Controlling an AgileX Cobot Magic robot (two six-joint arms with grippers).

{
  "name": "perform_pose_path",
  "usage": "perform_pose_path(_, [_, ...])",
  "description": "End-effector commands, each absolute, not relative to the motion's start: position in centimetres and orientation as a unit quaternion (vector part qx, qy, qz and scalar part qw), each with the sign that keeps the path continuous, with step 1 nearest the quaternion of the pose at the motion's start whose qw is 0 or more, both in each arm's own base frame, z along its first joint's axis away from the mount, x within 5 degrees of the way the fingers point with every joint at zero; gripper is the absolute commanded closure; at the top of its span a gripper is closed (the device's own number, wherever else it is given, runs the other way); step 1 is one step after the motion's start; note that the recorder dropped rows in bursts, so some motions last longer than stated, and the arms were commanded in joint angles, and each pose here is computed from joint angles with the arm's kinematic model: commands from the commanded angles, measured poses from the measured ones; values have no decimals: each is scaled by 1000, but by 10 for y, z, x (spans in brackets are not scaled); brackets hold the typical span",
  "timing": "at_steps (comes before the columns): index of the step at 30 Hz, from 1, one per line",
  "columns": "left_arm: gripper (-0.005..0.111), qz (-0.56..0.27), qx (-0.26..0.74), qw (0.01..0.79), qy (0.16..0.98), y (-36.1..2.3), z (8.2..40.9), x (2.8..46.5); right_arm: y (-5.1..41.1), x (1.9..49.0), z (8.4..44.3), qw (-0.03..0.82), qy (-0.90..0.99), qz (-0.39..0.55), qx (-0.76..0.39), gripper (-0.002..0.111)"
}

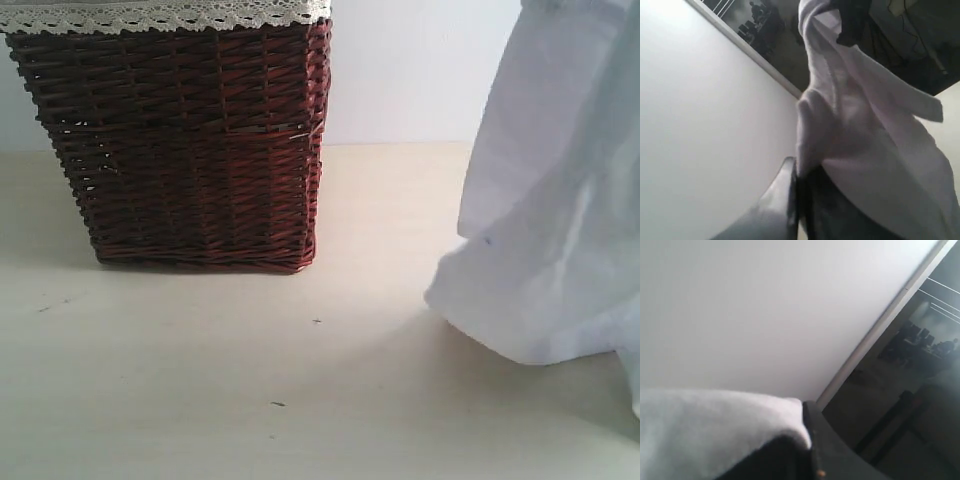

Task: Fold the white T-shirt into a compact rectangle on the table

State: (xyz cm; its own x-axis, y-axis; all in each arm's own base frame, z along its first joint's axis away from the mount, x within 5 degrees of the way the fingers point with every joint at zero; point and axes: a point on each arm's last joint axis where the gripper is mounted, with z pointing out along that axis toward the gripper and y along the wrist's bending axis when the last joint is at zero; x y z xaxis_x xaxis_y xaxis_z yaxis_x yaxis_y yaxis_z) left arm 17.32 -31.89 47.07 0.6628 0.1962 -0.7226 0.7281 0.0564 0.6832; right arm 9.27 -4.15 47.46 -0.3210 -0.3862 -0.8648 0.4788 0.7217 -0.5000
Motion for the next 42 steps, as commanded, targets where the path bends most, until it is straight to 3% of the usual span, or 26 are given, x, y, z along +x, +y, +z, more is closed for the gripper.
perform_pose_path(1, [107,-226,662,605,380,-315,460,178,-46,82,478,587,729,-350,32,108])
perform_pose_path(8, [107,-189,670,563,445,-294,430,198,-42,83,472,575,752,-323,13,108])
perform_pose_path(12, [107,-206,632,532,524,-276,413,218,-28,87,456,537,804,-251,-52,108])
perform_pose_path(20, [107,-195,633,476,578,-251,375,233,9,83,431,467,863,-67,-179,108])
perform_pose_path(31, [107,-186,675,423,575,-246,328,225,73,65,346,278,846,198,-410,108])
perform_pose_path(36, [107,-168,662,442,582,-245,325,230,97,48,335,267,743,345,-507,108])
perform_pose_path(42, [107,-166,662,444,581,-245,325,231,100,53,321,247,743,335,-525,108])
